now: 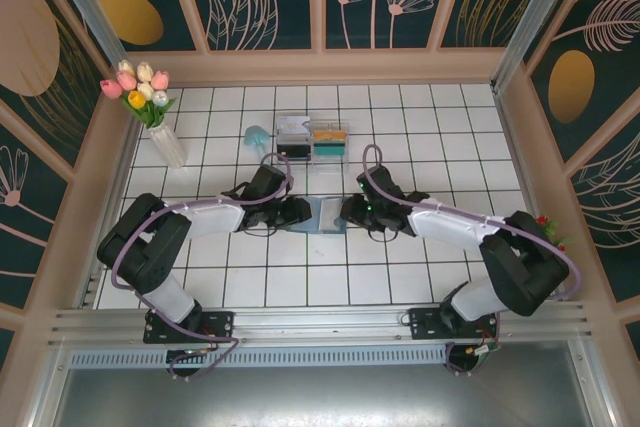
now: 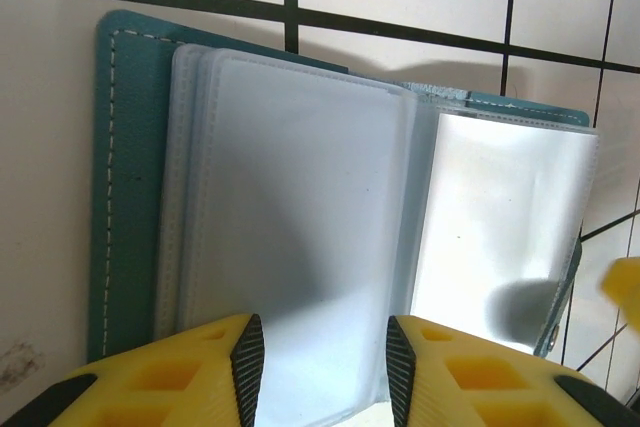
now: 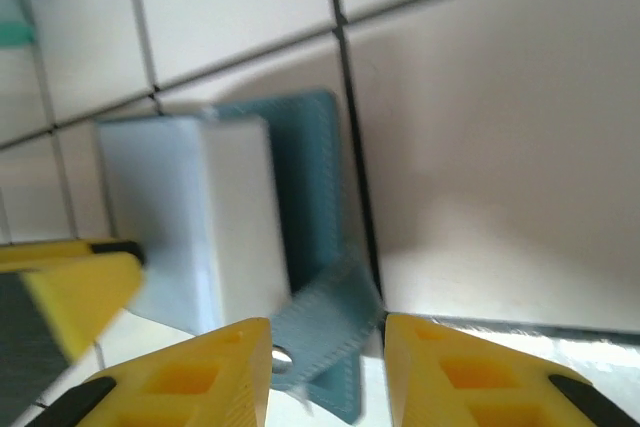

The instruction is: Take the credit cards out of the card holder

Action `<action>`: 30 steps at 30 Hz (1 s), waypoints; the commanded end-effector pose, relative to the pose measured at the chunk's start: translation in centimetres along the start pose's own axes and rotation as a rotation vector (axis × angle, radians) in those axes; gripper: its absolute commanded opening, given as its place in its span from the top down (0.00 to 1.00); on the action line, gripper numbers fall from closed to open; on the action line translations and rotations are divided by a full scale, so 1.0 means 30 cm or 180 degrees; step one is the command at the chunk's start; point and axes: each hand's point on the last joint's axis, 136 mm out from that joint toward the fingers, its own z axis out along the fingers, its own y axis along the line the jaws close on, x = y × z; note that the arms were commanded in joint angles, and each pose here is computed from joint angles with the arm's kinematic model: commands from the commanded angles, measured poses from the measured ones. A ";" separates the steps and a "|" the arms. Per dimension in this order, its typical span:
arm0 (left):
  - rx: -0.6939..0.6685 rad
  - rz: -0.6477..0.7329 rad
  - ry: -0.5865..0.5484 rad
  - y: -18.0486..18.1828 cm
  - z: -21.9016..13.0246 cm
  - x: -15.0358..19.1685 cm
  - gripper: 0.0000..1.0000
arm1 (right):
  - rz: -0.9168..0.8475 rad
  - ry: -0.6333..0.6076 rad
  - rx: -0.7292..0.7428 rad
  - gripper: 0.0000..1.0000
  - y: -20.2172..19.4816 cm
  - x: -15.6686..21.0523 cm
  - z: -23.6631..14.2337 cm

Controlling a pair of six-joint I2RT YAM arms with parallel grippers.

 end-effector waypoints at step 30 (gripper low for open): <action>-0.0212 0.0012 -0.0438 0.003 -0.127 -0.044 0.70 | -0.0192 0.0738 -0.1622 0.69 0.352 -0.013 0.096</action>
